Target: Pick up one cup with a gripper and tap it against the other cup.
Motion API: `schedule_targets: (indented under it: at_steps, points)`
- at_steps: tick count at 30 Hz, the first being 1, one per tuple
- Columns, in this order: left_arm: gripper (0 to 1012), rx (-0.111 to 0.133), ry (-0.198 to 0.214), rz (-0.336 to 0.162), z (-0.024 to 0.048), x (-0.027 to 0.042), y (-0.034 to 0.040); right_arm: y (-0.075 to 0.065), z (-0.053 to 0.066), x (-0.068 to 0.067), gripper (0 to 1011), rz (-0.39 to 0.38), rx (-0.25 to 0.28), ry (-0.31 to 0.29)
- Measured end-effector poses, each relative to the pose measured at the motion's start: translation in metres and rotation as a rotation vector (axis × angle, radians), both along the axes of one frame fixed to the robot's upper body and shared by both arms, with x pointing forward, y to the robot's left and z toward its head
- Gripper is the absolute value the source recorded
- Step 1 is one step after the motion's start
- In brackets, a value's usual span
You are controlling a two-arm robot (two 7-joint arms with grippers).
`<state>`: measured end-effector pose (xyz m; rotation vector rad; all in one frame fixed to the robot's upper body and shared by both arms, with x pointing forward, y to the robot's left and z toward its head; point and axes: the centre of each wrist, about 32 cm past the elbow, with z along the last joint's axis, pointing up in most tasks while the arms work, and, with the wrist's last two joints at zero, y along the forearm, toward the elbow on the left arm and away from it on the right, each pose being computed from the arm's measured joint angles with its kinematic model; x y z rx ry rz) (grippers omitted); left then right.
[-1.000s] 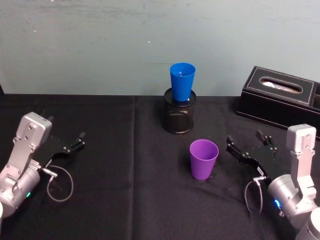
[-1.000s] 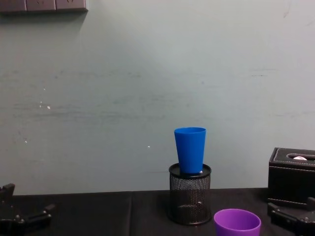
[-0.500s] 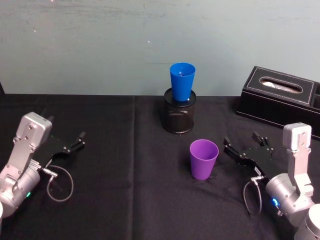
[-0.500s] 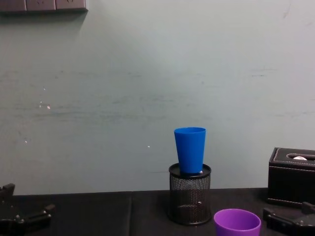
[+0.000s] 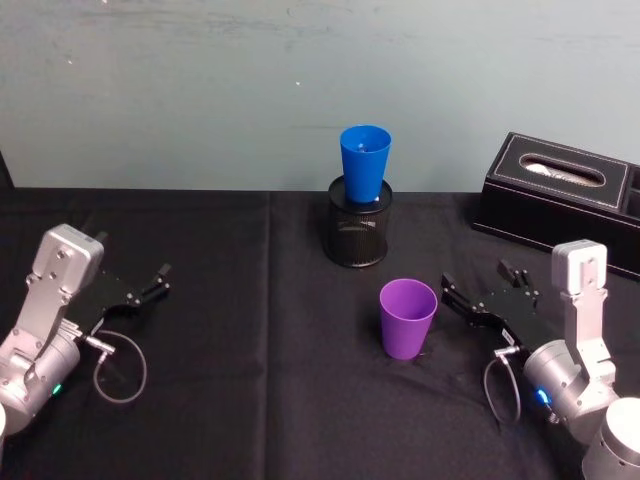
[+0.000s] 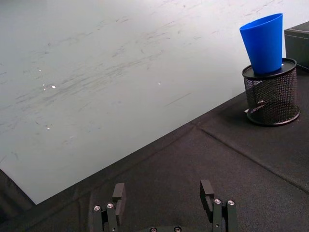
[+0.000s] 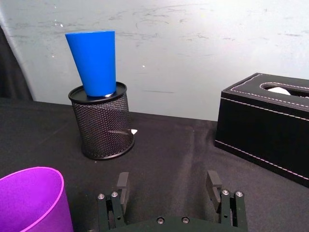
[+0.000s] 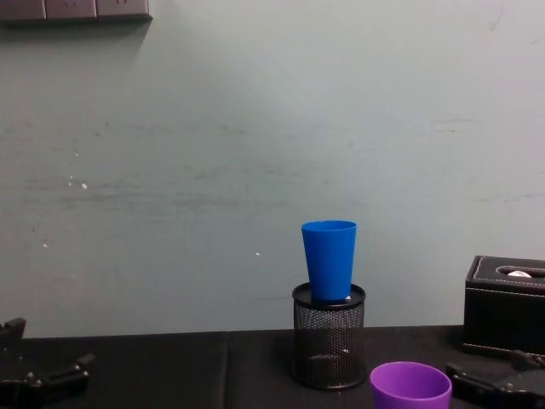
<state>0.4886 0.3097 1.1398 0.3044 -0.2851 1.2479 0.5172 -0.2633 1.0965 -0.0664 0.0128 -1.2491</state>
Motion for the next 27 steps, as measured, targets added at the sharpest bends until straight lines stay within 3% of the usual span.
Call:
schedule_targets:
  at_steps: [27]
  points:
    - [1011, 0.0, 0.0, 0.0, 0.0, 0.0, 0.0, -0.0003, -0.0002, 0.0003, 1002, 0.0, -0.003, -0.005]
